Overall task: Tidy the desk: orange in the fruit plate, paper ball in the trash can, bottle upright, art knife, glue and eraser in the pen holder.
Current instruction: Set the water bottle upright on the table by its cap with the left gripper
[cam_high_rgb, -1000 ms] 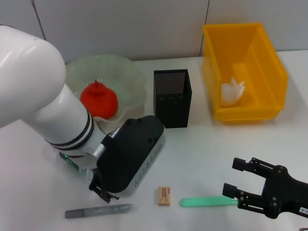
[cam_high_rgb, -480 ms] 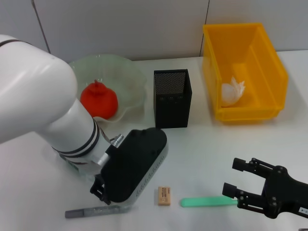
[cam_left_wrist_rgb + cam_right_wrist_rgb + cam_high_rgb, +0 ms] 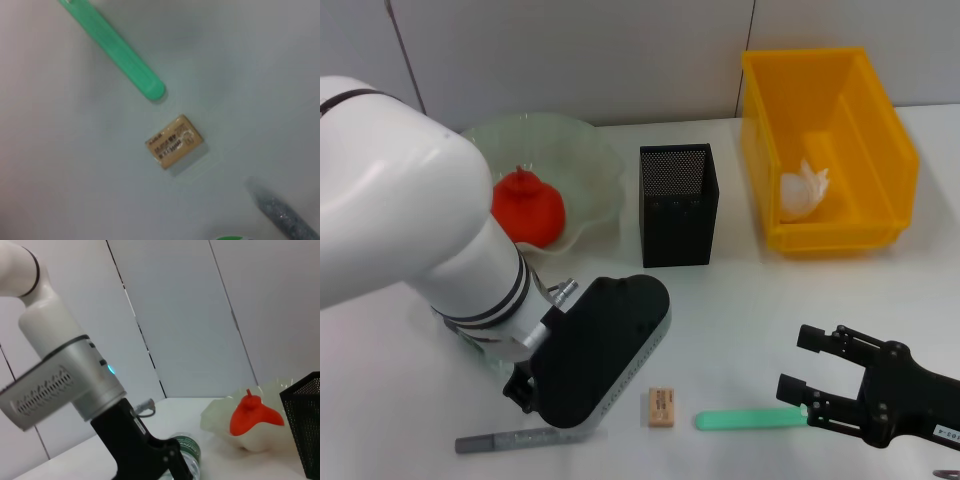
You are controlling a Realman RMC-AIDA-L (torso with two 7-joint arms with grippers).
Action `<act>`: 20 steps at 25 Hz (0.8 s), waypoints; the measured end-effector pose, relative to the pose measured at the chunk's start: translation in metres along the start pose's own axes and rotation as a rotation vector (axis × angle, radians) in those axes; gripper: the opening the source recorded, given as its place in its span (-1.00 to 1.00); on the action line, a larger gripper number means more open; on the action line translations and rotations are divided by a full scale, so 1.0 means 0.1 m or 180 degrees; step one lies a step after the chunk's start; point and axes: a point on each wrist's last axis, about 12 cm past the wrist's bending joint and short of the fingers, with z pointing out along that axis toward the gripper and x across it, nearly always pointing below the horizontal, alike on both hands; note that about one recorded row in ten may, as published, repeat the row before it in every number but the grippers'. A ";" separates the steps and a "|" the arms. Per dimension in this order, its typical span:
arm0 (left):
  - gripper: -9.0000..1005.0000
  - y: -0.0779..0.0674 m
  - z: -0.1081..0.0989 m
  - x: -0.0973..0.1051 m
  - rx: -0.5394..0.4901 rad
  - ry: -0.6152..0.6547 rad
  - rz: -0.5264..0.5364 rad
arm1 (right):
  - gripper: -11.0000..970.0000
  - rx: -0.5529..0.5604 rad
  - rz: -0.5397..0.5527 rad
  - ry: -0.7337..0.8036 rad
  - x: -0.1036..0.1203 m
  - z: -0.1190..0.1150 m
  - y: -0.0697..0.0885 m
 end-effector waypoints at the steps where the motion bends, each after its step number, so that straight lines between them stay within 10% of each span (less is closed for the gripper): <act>1: -0.07 0.00 -0.03 -0.01 -0.0002 -0.0022 -0.0008 | 0.63 0.0002 0.0000 -0.0001 0.00 0.00 0.00; 20: -0.12 -0.26 -0.69 0.61 -0.0791 -0.1547 -0.1368 | 0.63 -0.0064 -0.0024 -0.0054 -0.08 0.01 -0.03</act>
